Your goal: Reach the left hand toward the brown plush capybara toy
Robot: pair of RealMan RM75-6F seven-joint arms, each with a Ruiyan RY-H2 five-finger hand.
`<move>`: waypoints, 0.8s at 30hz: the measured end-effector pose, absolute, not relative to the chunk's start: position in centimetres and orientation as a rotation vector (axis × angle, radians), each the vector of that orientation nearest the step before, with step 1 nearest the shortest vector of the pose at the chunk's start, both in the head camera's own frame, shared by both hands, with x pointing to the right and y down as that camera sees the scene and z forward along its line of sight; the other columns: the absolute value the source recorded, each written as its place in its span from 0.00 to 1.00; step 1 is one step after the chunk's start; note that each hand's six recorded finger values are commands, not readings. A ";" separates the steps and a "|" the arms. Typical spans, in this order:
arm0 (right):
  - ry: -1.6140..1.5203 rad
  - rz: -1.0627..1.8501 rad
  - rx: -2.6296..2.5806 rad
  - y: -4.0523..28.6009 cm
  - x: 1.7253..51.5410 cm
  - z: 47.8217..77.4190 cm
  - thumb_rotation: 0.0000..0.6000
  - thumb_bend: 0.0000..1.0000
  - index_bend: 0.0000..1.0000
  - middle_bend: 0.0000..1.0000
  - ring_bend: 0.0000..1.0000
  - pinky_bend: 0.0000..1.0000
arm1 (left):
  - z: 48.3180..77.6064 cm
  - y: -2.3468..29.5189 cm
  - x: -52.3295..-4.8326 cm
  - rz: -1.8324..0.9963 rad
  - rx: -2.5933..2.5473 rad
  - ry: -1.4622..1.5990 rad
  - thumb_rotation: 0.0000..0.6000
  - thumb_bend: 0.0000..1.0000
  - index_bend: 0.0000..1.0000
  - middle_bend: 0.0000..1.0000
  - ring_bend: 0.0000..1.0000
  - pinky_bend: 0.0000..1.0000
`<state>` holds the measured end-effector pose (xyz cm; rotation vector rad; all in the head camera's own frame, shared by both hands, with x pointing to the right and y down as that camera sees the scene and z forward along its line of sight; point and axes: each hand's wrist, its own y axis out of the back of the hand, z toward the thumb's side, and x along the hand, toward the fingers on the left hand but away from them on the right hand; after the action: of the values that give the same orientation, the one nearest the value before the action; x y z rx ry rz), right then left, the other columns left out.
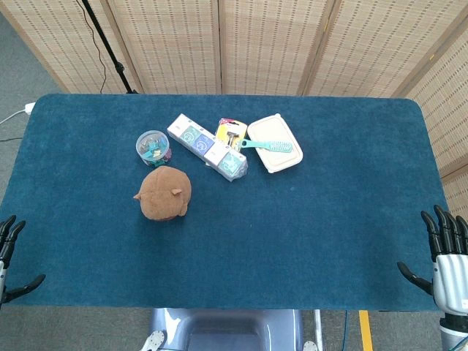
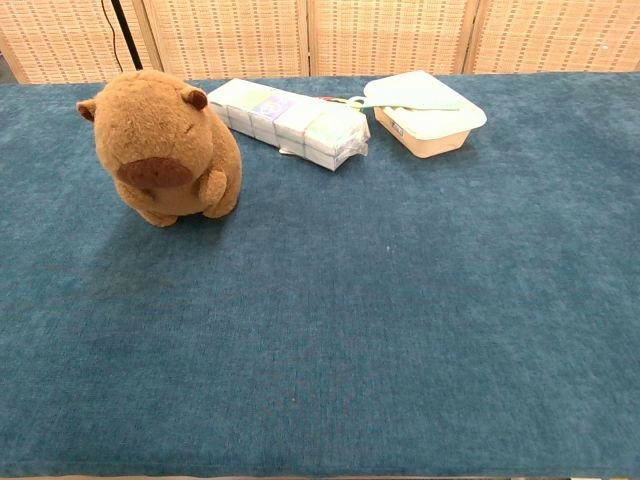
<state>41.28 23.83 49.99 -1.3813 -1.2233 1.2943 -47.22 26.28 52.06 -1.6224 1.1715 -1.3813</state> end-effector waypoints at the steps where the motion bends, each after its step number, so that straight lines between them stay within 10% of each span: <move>1: -1.225 1.294 -1.380 23.8 41.3 50.0 1.00 0.00 0.00 0.00 0.00 0.00 | 52.1 26.3 -47.2 -1.383 -1.624 1.171 1.00 0.00 0.00 0.00 0.00 0.00; 16: -1.245 1.297 -1.426 23.9 41.4 50.0 1.00 0.00 0.00 0.00 0.00 0.00 | 52.2 25.5 -46.5 -1.325 -1.670 1.211 1.00 0.00 0.01 0.00 0.00 0.00; 24: -1.257 1.296 -1.438 23.8 41.6 49.8 1.00 0.00 0.00 0.00 0.00 0.00 | 53.2 21.3 -43.9 -1.183 -1.755 1.284 1.00 0.08 0.37 0.00 0.00 0.00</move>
<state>41.60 23.81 49.82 -1.4381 -1.2574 1.2958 -43.93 21.29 53.25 -1.7553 1.2839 -1.1831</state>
